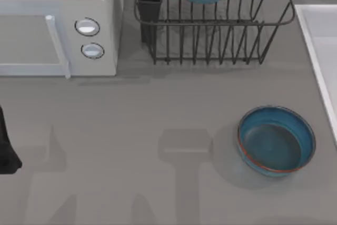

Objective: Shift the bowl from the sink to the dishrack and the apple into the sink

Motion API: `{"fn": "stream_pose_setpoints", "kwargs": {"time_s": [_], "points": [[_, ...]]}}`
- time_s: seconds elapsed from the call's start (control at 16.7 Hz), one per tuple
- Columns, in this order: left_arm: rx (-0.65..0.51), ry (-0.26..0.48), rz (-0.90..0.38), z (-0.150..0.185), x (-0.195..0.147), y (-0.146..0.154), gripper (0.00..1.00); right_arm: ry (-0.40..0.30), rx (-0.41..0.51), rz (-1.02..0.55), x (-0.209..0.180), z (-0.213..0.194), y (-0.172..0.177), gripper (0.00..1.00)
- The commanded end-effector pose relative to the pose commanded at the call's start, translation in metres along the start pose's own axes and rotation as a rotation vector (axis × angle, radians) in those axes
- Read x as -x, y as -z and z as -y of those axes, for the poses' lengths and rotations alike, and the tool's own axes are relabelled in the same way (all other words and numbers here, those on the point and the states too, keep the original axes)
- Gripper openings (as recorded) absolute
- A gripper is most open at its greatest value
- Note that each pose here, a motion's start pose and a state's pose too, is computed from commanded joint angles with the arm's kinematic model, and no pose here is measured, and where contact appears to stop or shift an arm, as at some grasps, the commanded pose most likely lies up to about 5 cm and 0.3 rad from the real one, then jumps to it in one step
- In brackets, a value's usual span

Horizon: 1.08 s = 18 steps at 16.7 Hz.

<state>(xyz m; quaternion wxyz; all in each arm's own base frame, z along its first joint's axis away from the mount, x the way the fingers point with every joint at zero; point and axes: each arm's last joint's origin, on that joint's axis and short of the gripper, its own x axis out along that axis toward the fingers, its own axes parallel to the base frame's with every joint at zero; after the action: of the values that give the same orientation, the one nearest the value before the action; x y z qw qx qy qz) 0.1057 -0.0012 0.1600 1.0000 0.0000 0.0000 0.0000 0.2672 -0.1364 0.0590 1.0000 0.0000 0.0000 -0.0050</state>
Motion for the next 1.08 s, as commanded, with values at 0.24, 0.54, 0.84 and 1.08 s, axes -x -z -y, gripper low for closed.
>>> {"fn": "stream_pose_setpoints", "kwargs": {"time_s": [0.24,0.54,0.84,1.08], "points": [[0.0,0.0,0.0,0.0,0.0,0.0,1.0,0.0,0.0,0.0,0.0,0.0,0.0,1.0],[0.0,0.0,0.0,0.0,0.0,0.0,1.0,0.0,0.0,0.0,0.0,0.0,0.0,1.0],[0.0,0.0,0.0,0.0,0.0,0.0,1.0,-0.042,-0.037,-0.041,0.004,-0.016,-0.005,1.0],[0.0,0.0,0.0,0.0,0.0,0.0,1.0,-0.034,-0.065,-0.088,0.009,-0.034,-0.034,1.0]]}}
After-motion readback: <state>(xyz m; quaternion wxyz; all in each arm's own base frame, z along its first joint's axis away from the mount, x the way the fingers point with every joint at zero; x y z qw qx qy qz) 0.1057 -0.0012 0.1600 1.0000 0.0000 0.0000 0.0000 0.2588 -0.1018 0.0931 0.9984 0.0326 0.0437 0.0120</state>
